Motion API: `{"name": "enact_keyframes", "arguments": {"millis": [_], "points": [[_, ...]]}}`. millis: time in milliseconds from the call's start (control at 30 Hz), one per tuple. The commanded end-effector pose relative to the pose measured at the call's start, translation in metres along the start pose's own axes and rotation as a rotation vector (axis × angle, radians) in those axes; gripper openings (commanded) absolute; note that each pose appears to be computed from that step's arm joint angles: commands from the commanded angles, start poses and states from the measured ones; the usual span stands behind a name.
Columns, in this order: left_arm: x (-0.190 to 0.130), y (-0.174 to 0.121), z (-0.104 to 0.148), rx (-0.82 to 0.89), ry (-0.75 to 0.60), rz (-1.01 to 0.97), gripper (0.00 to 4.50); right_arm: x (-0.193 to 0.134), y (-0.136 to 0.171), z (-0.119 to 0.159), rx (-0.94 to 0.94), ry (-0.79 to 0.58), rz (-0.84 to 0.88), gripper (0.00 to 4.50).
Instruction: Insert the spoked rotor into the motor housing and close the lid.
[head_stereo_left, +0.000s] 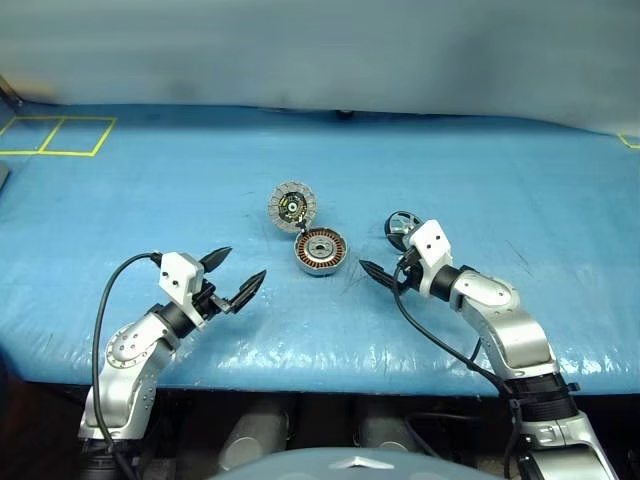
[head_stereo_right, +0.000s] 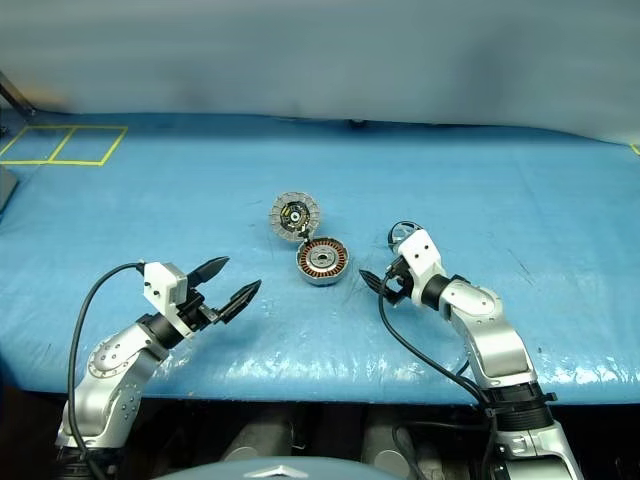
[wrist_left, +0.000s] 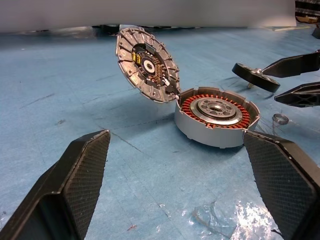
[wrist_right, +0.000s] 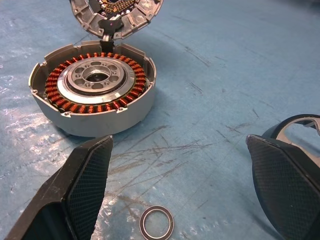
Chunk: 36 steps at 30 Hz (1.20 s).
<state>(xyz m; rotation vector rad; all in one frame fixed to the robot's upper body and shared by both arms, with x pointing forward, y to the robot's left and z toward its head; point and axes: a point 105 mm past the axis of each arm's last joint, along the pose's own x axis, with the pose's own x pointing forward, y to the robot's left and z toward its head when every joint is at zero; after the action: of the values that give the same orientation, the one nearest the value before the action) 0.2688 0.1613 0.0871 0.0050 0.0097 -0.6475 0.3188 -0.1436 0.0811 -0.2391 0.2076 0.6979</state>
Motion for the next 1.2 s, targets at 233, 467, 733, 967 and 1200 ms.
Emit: {"name": "enact_keyframes", "arguments": {"millis": [233,467,733,967,1200], "points": [[0.0023,-0.0012,0.0180,0.044,-0.058,-0.013,4.50,0.0002,-0.0024,0.0111,-0.036,-0.033,-0.003,4.45],[0.0020,-0.0014,0.0174,0.044,-0.055,-0.013,4.50,0.0000,-0.0019,0.0106,-0.039,-0.030,0.002,4.45],[0.0047,-0.0017,0.0189,0.048,-0.062,-0.020,4.50,0.0004,-0.0010,0.0127,-0.049,-0.030,0.014,4.45],[0.0045,-0.0036,0.0173,0.042,-0.060,-0.023,4.50,-0.0006,-0.0006,0.0124,-0.057,-0.021,0.023,4.45],[0.0044,-0.0034,0.0177,0.045,-0.058,-0.025,4.50,-0.0011,0.0046,0.0115,-0.165,0.042,0.077,4.45]]}}
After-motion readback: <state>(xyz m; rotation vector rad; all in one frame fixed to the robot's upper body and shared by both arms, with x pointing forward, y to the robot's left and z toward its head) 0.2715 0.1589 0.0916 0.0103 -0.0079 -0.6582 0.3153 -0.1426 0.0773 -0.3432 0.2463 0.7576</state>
